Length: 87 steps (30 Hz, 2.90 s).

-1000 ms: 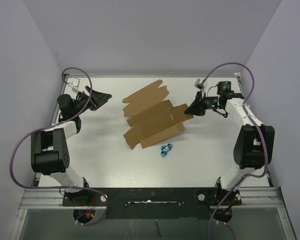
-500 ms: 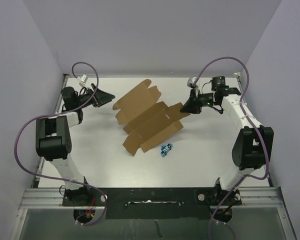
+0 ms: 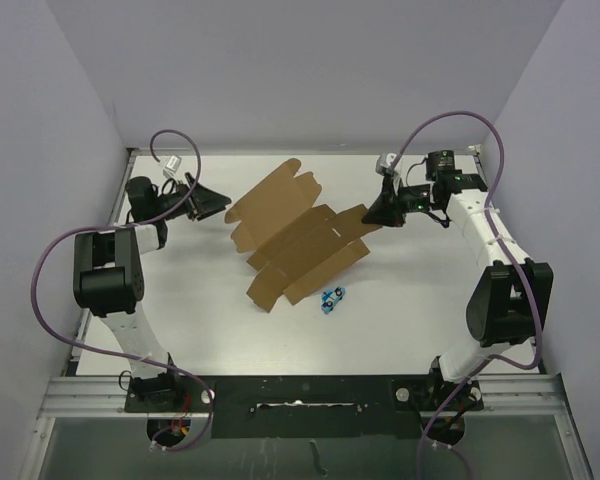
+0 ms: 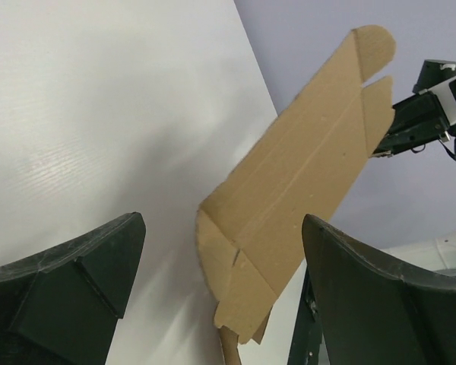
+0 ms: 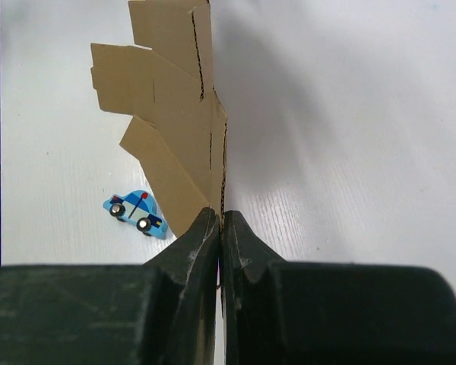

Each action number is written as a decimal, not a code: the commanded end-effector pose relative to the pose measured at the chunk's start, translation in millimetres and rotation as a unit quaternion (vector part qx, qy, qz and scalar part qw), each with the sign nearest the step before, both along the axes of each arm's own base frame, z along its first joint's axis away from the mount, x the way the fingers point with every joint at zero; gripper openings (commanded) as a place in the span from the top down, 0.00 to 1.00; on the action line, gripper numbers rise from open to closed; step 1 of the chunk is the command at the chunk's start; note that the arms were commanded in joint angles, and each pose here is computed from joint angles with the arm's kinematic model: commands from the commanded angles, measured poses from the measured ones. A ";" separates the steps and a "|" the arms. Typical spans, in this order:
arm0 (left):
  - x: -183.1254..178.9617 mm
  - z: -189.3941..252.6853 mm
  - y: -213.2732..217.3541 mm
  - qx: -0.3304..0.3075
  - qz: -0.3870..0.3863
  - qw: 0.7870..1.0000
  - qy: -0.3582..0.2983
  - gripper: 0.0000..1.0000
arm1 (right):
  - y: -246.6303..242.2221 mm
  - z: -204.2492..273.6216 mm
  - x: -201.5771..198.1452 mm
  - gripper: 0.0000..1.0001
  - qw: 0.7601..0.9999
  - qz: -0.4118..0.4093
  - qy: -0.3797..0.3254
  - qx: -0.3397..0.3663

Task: Fold the paper box

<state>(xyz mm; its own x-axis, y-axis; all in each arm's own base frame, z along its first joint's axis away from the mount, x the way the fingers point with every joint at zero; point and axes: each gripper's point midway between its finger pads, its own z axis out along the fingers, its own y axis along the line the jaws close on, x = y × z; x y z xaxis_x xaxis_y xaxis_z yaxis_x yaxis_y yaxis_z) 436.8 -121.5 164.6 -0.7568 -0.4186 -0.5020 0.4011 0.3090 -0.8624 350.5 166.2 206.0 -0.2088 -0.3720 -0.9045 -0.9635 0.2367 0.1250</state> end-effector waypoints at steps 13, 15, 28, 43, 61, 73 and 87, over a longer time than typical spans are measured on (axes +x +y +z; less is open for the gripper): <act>-23.1 21.5 -28.0 -0.038 -0.090 0.994 -0.049 0.30 | 8.1 31.5 -2.8 1.00 0.998 0.024 -0.050 0.021; -25.0 25.7 -28.8 -0.047 -0.101 0.992 -0.053 0.38 | 8.0 30.9 -2.1 1.00 0.998 0.024 -0.050 0.020; -28.3 31.0 -35.1 -0.058 -0.125 0.989 -0.059 0.84 | 7.3 26.2 0.6 1.00 0.999 0.021 -0.042 0.016; -72.2 18.9 -7.8 0.049 0.107 0.986 -0.116 1.00 | 7.1 13.9 20.3 0.34 0.998 -0.060 0.022 -0.006; -127.0 13.8 -26.8 0.204 0.167 0.933 -0.243 1.00 | -7.6 -67.1 27.4 0.27 0.951 -0.173 0.231 0.113; -150.4 60.0 -37.7 0.130 0.166 0.921 -0.327 1.00 | -46.7 -74.6 38.6 0.66 0.930 -0.241 0.239 0.139; -170.7 83.8 -45.2 0.060 0.151 0.930 -0.329 1.00 | -63.8 -75.5 43.3 0.67 0.883 -0.291 0.307 0.204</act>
<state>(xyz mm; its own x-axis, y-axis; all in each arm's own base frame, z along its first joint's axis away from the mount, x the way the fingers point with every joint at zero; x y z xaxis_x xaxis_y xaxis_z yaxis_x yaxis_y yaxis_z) 276.5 -161.1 218.2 -0.1982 -0.4364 -0.8777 0.6352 0.6248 -0.4541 380.9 108.9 114.1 -0.7808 0.2393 -0.5772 -0.4093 0.5021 0.7618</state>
